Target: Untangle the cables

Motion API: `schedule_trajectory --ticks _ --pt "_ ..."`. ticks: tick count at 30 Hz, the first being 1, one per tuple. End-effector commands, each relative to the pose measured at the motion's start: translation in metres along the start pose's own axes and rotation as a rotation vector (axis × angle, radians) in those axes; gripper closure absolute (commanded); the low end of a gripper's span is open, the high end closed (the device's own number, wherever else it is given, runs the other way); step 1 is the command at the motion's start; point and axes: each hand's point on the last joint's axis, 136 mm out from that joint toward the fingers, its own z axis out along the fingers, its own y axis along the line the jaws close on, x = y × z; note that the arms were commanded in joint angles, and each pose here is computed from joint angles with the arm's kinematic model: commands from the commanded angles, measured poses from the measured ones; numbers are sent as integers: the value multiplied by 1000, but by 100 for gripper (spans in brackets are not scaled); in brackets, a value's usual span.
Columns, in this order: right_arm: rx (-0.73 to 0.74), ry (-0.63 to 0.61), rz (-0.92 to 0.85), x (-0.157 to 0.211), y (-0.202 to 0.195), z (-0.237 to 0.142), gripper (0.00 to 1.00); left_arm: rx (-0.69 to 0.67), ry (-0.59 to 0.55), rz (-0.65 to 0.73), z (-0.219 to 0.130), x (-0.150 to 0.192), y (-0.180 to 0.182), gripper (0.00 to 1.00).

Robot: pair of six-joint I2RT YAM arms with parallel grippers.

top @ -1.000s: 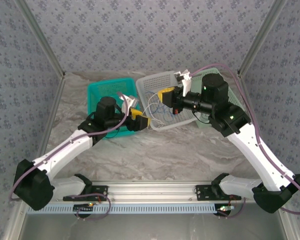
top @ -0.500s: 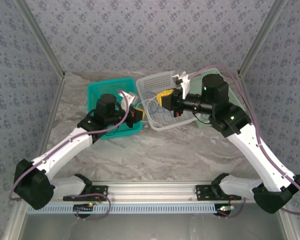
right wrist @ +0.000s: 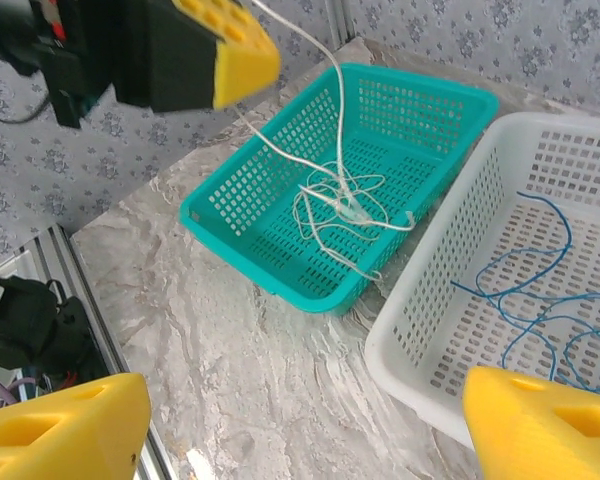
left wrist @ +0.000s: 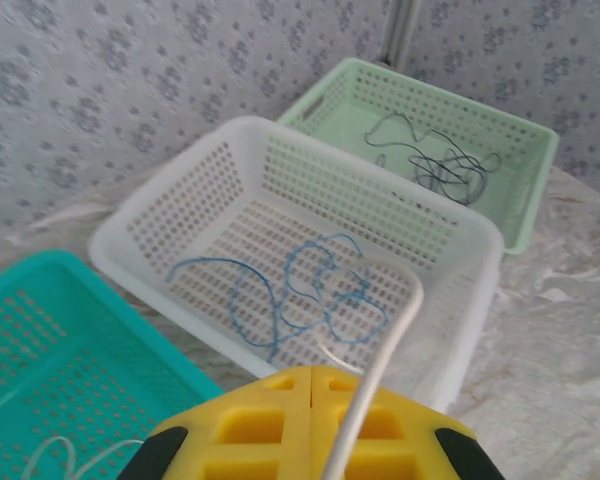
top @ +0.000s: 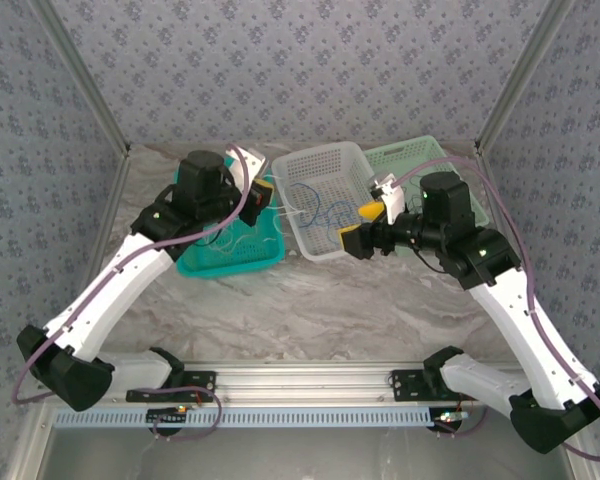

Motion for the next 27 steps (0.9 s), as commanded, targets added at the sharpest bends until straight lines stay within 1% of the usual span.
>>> schedule_trajectory --ticks 1,6,11,12,13,17,22,25,27 --pt "18 -13 9 -2 -3 -3 15 -73 -9 96 -18 -22 11 100" --pt "44 -28 22 0 -7 -5 15 -133 -69 122 -41 -52 25 100" --pt "69 -48 42 3 -11 -9 14 -213 -96 106 -56 -65 52 100" --pt "73 -26 57 13 -14 -5 14 -228 -101 100 -59 -67 57 100" --pt "78 -22 64 16 -15 -5 14 -244 -108 98 -62 -70 61 100" --pt "105 -22 77 21 -20 -8 14 -273 -164 95 -77 -85 66 100" --pt "118 -31 98 25 -23 -9 14 -215 -285 53 -93 -109 53 100" --pt "127 -29 107 27 -26 -9 15 -105 -369 21 -103 -122 32 100" --pt "140 -23 112 31 -29 -8 15 -43 -397 5 -105 -125 20 100"
